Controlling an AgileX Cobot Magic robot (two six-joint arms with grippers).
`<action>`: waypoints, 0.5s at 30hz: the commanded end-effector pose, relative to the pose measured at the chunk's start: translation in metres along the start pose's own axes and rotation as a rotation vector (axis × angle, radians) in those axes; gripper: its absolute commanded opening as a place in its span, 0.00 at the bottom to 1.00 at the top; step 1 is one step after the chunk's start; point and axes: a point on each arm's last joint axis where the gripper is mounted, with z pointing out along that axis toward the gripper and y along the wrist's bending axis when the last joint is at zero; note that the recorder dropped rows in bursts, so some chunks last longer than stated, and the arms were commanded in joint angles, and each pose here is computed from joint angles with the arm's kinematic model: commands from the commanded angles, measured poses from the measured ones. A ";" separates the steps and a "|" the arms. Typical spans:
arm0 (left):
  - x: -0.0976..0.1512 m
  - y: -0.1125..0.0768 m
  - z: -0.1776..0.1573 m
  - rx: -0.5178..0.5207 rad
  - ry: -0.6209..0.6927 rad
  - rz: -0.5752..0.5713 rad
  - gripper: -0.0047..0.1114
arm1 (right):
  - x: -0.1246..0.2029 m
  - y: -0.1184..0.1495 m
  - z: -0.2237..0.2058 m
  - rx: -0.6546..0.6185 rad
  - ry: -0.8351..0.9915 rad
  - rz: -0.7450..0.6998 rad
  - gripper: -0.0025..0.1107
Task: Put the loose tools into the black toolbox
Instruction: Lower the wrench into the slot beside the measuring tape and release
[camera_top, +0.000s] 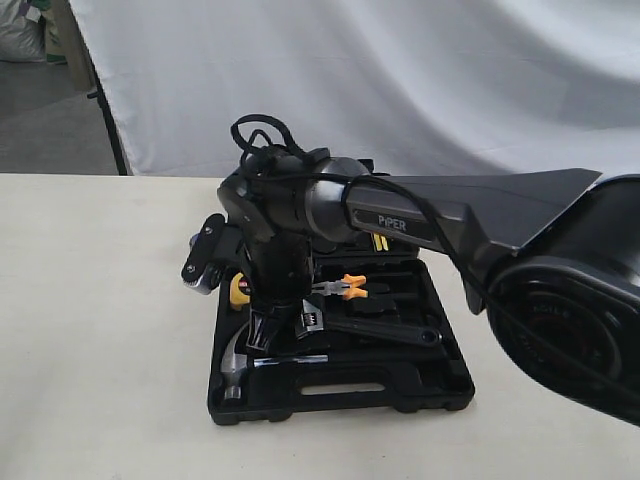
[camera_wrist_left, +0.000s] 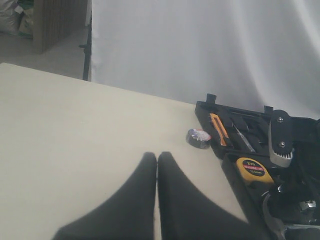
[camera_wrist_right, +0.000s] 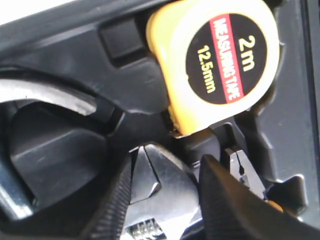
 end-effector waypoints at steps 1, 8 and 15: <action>-0.002 0.001 0.000 -0.021 -0.020 0.000 0.05 | -0.003 0.000 0.000 -0.008 -0.031 0.026 0.02; -0.002 0.001 0.000 -0.021 -0.020 0.000 0.05 | -0.004 0.001 0.002 -0.011 -0.035 0.029 0.02; -0.002 0.001 0.000 -0.021 -0.020 0.000 0.05 | -0.004 0.001 0.002 -0.012 -0.035 0.032 0.11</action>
